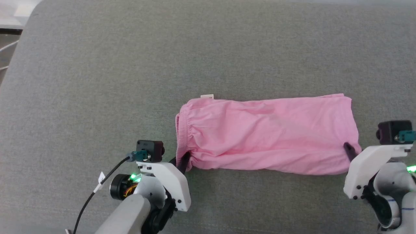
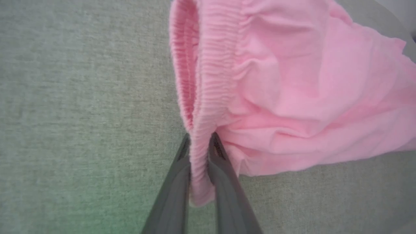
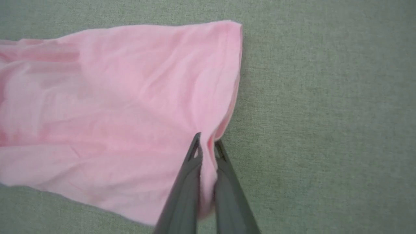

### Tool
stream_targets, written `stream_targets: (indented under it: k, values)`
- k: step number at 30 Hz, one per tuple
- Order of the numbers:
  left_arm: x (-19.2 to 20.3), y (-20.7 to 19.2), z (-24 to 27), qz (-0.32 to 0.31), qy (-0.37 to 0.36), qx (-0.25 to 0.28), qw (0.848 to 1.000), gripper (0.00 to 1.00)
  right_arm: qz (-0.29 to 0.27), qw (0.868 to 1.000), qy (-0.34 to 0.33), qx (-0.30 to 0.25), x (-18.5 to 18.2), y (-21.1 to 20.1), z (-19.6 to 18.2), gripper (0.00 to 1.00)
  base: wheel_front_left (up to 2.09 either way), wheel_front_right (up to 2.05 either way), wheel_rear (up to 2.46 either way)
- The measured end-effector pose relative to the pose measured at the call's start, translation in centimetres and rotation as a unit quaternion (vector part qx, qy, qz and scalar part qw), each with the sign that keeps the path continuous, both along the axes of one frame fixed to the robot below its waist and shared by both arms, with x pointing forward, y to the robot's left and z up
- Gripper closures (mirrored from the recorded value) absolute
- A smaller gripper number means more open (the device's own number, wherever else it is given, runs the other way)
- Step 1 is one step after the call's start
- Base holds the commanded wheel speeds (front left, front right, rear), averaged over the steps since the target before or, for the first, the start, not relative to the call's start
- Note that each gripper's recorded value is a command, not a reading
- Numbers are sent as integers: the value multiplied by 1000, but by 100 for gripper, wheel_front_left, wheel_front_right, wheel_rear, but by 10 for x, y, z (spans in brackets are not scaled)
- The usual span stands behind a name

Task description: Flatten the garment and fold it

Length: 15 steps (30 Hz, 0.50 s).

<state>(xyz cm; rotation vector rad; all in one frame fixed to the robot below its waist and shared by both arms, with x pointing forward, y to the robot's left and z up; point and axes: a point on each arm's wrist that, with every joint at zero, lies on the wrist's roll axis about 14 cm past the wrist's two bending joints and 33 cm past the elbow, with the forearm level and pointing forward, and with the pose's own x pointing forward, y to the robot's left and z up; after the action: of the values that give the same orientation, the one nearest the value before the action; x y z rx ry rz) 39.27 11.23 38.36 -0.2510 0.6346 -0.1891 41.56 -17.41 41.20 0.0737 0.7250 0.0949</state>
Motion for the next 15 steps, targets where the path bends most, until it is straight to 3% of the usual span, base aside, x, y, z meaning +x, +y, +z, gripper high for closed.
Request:
stream_targets:
  k: [5, 6, 7, 8, 15]
  values:
    - [-6, -4, 0, -18, 22, -3, 1000, 100, -12, 1000, 27, 11, -12, -3, -29, 98, 0, 0, 0]
    - [-8, -5, 1, -19, 23, -7, 1000, 95, -13, 999, 29, 15, -14, -2, -32, 61, 0, 0, 0]
    - [-9, -6, 2, -20, 23, -10, 999, 25, -13, 999, 29, 18, -15, -1, -34, 0, 0, 0, 0]
    - [-11, -7, 2, -19, 24, -13, 999, 0, -13, 999, 27, 21, -15, 0, -35, 0, 0, 0, 0]
    - [-16, -6, 22, -2, -23, -31, 999, 0, -28, 997, -51, 50, -9, 1, -11, 0, 0, 0, 0]
